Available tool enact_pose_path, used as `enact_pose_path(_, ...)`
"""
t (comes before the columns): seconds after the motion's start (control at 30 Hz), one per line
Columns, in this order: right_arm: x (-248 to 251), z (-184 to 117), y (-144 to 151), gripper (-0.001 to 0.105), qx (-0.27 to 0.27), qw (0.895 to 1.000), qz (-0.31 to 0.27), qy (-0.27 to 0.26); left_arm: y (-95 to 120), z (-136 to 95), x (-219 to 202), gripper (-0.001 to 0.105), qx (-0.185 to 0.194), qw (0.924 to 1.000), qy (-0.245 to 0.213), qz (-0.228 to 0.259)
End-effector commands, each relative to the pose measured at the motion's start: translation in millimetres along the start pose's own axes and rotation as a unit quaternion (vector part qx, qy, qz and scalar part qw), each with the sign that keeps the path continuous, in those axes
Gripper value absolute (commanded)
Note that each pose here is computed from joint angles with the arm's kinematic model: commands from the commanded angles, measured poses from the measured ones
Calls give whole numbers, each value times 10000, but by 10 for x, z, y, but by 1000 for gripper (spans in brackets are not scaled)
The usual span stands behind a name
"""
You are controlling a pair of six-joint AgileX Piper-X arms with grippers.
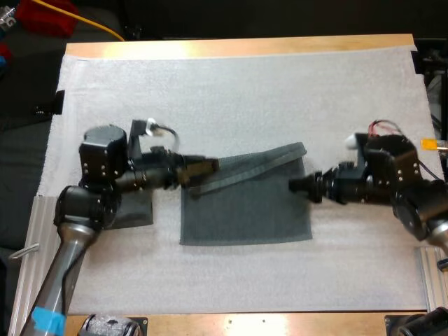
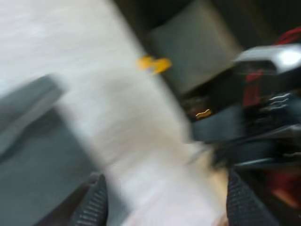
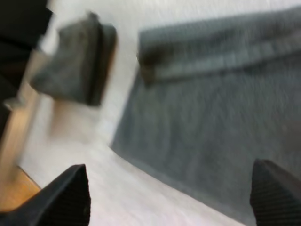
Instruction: Pick towel from pile, fold and stack
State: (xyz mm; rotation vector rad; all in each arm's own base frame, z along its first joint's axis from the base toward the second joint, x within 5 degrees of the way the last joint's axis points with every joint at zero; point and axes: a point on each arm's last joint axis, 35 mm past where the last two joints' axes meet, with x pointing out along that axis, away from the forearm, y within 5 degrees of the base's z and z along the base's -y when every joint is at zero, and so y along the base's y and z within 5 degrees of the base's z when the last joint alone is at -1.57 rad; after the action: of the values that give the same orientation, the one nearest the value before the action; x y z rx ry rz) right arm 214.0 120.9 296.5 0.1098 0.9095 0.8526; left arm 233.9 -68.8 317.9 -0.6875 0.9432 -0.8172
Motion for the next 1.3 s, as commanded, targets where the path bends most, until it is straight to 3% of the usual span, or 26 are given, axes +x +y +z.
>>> enact_pose_path(0.0, -29, -34, 46, 69, -173, 9996, -168, 122, 72, -229, -31, 53, -349, 9941, 521, 884)
enact_pose_path(0.07, -30, -96, 154, 69, -425, 9979, -376, 314, 65, -400, -46, 53, -83, 9800, 846, 1799)
enact_pose_path(0.1, -27, -115, 180, 69, -497, 9970, -470, 374, 61, -433, -53, 53, -56, 9765, 923, 1946)
enact_pose_path(0.17, -16, -173, 284, 69, -708, 9938, -670, 539, 12, -547, -62, 53, 189, 9622, 1127, 2473)
enact_pose_path(0.37, 68, -300, 564, 69, -1260, 9849, -826, 848, -148, -741, -101, 53, 714, 9406, 1303, 3052)
enact_pose_path(0.43, 89, -324, 626, 69, -1431, 9812, -969, 859, -168, -768, -112, 53, 788, 9370, 1317, 3138)
enact_pose_path(0.5, 105, -346, 681, 68, -1578, 9777, -1084, 862, -175, -773, -109, 54, 803, 9373, 1329, 3119)
enact_pose_path(0.6, 112, -357, 707, 56, -1688, 9734, -1306, 830, -175, -773, -109, 54, 800, 9377, 1333, 3109)
enact_pose_path(0.67, 112, -349, 705, 41, -1684, 9737, -1306, 799, -175, -773, -109, 54, 800, 9377, 1333, 3109)
enact_pose_path(0.93, 132, -216, 754, 1, -1762, 9771, -1180, 164, -210, -678, -64, 54, 1093, 9454, 946, 2920)
enact_pose_path(1.1, 162, -128, 765, 1, -1798, 9744, -1328, -236, -227, -634, -41, 54, 1202, 9485, 778, 2824)
enact_pose_path(1.2, 254, -121, 741, 1, -1775, 9740, -1398, -173, -224, -629, -43, 54, 1272, 9461, 754, 2880)
enact_pose_path(1.27, 378, -126, 708, 1, -1762, 9739, -1428, -28, -214, -619, -49, 54, 1337, 9398, 679, 3070)
